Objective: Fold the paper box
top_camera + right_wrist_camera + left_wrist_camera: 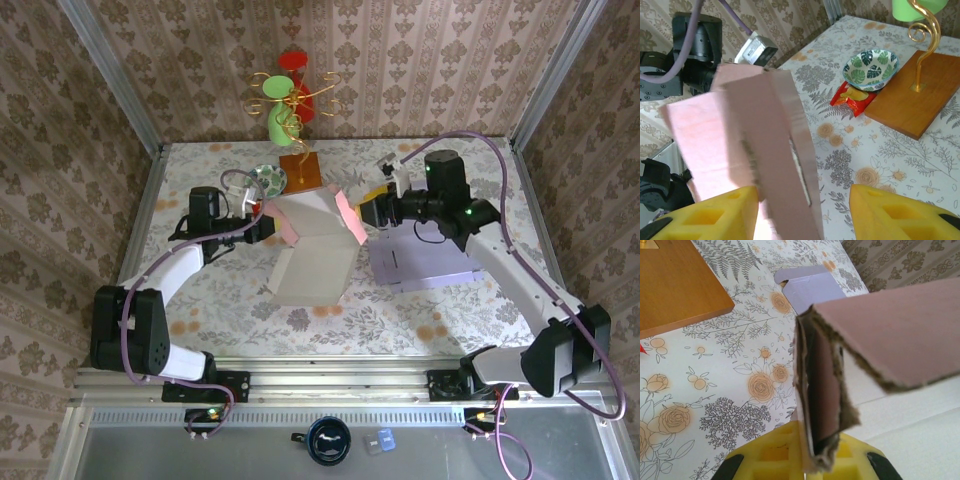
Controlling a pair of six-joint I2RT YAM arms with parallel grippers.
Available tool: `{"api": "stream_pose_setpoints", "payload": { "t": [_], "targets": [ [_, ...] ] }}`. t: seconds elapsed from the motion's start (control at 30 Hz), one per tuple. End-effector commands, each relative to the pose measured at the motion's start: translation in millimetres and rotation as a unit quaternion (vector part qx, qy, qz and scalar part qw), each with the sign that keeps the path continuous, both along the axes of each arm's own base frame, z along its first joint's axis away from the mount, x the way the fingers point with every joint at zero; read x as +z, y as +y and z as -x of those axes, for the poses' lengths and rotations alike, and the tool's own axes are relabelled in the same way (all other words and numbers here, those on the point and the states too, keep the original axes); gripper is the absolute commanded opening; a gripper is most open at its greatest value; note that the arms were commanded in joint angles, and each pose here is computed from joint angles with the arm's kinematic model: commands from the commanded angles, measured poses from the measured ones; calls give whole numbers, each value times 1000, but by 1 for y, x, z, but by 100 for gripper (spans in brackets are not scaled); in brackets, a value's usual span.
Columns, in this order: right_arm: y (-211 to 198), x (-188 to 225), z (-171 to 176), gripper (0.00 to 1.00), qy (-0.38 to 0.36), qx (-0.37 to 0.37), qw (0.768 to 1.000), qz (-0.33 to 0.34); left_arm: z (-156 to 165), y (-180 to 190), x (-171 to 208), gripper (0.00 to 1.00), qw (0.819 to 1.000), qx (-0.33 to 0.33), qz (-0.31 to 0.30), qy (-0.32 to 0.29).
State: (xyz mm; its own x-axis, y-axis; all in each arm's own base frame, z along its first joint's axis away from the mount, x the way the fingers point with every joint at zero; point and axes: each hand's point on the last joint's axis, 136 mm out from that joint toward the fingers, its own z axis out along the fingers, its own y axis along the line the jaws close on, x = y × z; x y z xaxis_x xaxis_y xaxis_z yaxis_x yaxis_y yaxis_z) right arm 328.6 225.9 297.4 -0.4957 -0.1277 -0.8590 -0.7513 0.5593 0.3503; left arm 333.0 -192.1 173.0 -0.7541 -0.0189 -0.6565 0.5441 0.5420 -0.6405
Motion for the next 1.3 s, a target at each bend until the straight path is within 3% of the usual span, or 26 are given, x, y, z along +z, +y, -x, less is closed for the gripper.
{"api": "stream_pose_setpoints", "payload": {
  "t": [0.0, 0.67, 1.27],
  "targets": [
    [-1, 13, 9, 53, -19, 7, 1000, -4, -2, -4, 10, 0, 1000, -14, 10, -9],
    [10, -2, -6, 49, -13, 16, 1000, 15, 0, -7, 14, 0, 1000, -20, 12, -16],
    [21, -26, -26, 29, -43, -26, 993, 109, 0, -8, 13, 0, 1000, -22, 6, -18]
  ]
}}
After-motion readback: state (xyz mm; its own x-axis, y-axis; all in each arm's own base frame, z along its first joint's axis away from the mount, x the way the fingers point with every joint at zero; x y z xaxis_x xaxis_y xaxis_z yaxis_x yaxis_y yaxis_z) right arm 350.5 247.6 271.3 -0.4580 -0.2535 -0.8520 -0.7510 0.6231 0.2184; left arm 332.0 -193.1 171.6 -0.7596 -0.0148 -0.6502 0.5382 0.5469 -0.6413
